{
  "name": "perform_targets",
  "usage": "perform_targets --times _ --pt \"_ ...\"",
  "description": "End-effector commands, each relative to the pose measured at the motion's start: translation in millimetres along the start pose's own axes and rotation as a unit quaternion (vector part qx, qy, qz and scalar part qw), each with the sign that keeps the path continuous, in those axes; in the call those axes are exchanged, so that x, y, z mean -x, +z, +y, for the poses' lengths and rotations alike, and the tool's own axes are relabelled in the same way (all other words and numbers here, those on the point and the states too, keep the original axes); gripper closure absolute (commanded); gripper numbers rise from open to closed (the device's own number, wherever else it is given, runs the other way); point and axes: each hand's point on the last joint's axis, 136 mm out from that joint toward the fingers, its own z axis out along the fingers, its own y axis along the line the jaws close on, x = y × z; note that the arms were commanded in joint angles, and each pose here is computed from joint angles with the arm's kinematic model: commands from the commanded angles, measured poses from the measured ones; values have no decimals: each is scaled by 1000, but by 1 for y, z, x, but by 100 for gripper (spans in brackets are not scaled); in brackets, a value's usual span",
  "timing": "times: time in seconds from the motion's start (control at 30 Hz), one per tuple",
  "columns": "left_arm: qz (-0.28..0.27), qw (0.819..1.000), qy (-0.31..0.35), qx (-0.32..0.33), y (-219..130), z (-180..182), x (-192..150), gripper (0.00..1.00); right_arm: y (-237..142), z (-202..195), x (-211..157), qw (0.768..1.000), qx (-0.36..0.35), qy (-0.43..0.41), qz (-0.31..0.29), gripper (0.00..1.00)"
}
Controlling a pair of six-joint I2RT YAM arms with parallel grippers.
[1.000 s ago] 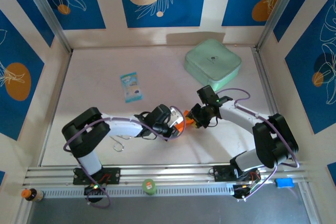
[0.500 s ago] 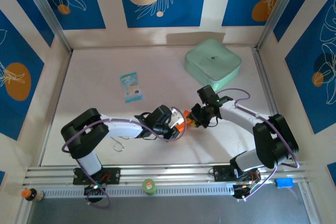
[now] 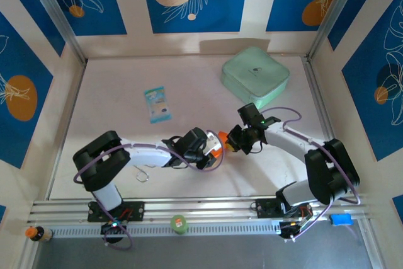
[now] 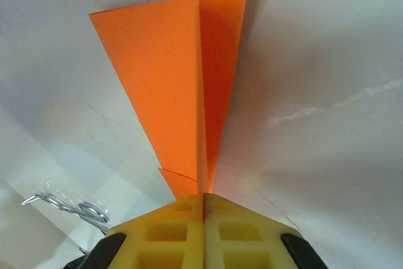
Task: Fold a paper plane with a square sheet of paper (pick it up from the middle)
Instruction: Fold the wing for the fifth time at the center of the table.
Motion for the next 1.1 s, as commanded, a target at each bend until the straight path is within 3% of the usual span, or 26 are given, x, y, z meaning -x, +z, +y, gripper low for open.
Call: perform_targets --times 0.0,0.2,0.5,0.7,1.07 --pt "-9 1000 24 16 -6 -2 4 78 -4 -1 -5 1000 10 5 9 95" --pt "-7 997 66 50 -7 -2 3 64 -6 1 -5 1000 21 10 8 96" --pt "6 989 102 104 -4 1 -1 59 -8 1 -6 1000 27 14 8 96" --pt "16 987 106 120 -2 6 -5 61 -9 3 -6 999 31 12 9 96" --pt "6 988 108 111 -4 2 -2 75 -8 3 -6 999 30 13 9 96"
